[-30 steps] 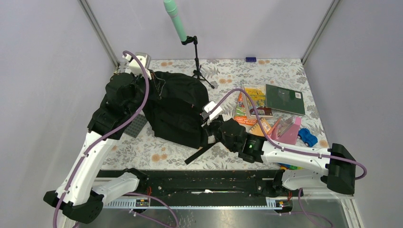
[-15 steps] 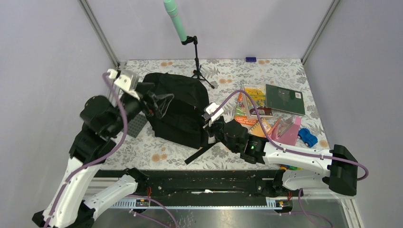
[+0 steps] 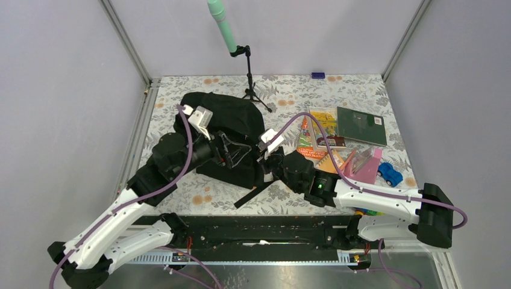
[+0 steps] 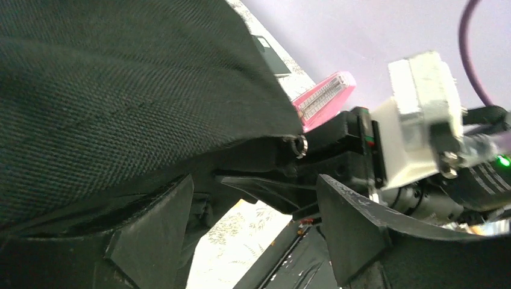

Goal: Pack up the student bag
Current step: Unzip the student bag at the center of the board.

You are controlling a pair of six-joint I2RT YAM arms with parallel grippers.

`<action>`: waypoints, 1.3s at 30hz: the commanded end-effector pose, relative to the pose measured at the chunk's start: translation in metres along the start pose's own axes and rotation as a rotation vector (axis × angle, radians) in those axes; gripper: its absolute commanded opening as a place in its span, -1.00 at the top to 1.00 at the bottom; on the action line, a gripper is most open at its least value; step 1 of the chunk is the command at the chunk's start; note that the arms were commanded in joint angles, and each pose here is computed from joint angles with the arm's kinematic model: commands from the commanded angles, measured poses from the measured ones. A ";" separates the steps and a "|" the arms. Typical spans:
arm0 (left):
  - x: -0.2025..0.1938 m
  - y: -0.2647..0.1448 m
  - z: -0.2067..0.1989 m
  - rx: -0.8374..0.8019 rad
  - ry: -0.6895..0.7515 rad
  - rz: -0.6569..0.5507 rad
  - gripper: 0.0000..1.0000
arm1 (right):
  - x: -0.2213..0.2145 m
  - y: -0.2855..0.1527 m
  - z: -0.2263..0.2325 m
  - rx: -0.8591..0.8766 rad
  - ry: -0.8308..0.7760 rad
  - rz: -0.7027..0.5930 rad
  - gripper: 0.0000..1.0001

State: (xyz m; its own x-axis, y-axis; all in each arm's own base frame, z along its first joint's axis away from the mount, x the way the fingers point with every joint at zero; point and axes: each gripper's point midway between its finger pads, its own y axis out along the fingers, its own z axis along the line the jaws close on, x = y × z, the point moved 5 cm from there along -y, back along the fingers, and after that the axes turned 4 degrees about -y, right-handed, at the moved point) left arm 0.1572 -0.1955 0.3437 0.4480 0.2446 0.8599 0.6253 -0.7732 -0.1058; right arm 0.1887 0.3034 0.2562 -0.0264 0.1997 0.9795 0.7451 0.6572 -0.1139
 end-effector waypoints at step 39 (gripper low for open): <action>0.008 0.020 -0.012 -0.105 -0.107 -0.106 0.85 | 0.030 0.004 -0.002 -0.010 0.043 -0.047 1.00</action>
State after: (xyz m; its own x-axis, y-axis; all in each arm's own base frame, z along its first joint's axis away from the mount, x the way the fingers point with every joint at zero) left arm 0.1654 -0.2138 0.3415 0.4983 0.3691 0.7845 0.6158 -0.7876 -0.0206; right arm 0.1876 0.3072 0.2583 -0.0091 0.2099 0.9777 0.7318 0.6677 -0.1365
